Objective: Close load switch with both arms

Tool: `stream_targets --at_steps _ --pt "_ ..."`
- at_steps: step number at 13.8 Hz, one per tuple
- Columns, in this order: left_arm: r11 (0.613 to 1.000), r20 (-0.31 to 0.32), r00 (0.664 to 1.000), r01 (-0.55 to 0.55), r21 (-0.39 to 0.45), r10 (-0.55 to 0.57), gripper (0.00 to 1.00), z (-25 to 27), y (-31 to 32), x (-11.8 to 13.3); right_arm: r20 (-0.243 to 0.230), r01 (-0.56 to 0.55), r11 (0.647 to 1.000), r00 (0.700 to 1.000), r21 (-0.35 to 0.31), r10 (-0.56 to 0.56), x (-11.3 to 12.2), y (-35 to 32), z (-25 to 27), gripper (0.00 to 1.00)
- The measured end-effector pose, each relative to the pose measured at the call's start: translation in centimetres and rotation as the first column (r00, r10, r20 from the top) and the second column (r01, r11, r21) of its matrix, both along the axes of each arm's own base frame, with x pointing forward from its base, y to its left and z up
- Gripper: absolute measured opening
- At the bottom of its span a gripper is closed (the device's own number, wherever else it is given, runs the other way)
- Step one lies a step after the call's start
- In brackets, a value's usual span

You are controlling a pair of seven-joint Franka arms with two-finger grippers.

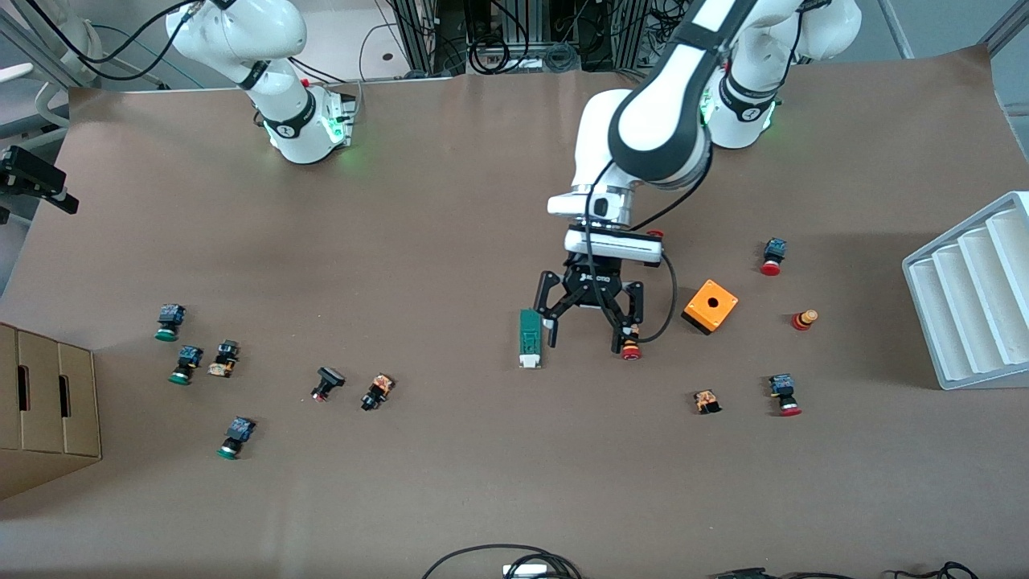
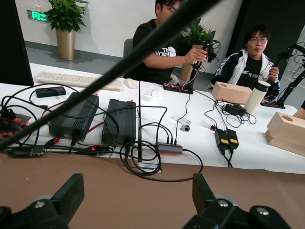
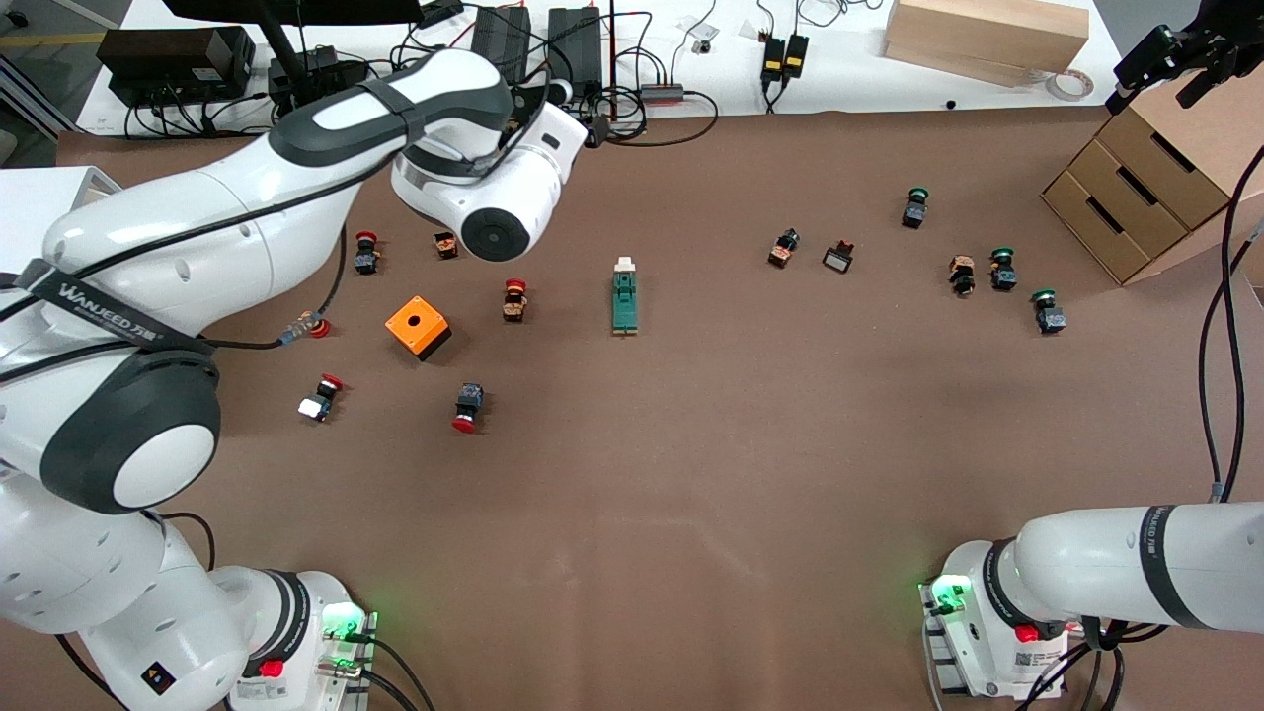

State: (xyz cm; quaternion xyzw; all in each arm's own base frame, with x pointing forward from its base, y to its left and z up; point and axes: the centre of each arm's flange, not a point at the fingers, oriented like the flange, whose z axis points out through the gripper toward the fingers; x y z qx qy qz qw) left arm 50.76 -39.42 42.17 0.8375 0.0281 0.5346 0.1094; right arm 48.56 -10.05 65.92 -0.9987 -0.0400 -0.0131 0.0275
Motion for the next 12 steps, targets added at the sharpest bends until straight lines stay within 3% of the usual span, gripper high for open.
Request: stream_targets --at_steps 7,10,12 --pt "0.998 0.013 0.998 0.059 0.016 -0.059 1.00 4.5 5.0 1.4 0.000 0.000 1.000 1.000 0.000 0.000 0.0 0.0 0.0 1.00" --pt "0.993 0.024 0.996 0.083 0.086 -0.086 1.00 5.3 6.4 1.2 0.000 0.000 1.000 1.000 0.000 0.000 0.0 0.0 0.0 1.00" --pt "0.977 0.036 0.992 0.116 0.178 -0.124 1.00 6.0 7.5 0.6 0.000 0.000 1.000 1.000 0.000 0.000 0.0 0.0 0.0 1.00"
